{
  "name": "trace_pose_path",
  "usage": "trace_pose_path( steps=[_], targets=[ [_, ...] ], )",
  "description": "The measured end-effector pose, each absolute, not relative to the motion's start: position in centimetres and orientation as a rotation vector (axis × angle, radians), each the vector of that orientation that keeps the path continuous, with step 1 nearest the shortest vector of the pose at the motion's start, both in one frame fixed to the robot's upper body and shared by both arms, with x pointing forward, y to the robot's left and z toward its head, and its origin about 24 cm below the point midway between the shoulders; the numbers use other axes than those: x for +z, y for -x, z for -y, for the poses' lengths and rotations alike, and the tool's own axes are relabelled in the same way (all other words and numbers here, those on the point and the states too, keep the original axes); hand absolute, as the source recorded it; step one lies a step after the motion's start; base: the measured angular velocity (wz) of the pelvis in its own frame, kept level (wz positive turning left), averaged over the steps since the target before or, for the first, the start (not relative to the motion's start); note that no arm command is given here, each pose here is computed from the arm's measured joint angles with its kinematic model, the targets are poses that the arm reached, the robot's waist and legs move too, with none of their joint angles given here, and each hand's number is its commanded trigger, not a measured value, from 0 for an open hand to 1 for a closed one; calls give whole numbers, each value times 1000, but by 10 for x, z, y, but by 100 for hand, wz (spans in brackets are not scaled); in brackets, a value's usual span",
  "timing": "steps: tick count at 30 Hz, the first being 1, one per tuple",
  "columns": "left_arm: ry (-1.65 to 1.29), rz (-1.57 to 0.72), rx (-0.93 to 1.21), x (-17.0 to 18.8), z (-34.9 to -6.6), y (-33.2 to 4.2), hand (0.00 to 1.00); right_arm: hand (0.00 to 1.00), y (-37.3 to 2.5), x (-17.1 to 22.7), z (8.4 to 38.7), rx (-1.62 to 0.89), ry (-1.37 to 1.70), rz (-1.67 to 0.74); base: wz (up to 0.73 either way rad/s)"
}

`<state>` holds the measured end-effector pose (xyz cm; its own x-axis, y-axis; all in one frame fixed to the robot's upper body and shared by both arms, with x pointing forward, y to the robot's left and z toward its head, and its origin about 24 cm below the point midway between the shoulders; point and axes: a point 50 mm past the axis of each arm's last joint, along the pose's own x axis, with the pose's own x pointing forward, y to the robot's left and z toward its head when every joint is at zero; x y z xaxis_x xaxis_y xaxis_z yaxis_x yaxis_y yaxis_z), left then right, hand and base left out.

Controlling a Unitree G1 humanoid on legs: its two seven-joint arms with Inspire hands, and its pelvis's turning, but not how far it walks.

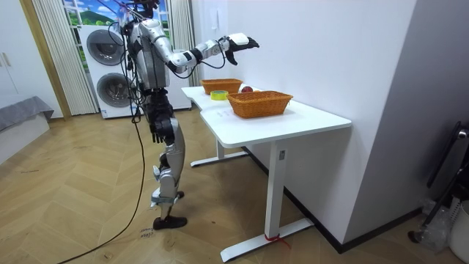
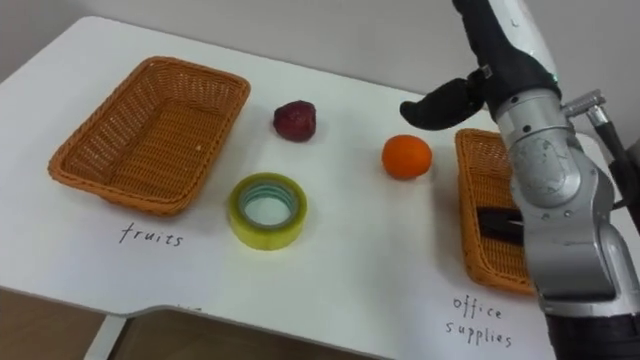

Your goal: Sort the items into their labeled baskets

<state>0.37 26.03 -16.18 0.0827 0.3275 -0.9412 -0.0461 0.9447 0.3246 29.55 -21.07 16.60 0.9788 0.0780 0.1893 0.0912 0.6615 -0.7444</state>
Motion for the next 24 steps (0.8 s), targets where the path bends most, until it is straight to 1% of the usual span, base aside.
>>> trace_pose_path(
  steps=[6,14,21,24],
  targets=[
    [-235,-1432,276,-161,-261,-15,0,0,-297,165,201,32,848,225,0],
    [-227,-1453,265,-161,-261,-12,0,0,-297,160,191,78,859,218,0],
    [-251,-1471,237,-161,-257,-12,0,0,-300,142,176,173,827,149,5],
    [-258,-1472,224,-161,-256,-13,0,0,-302,134,175,205,811,112,1]
  ],
)
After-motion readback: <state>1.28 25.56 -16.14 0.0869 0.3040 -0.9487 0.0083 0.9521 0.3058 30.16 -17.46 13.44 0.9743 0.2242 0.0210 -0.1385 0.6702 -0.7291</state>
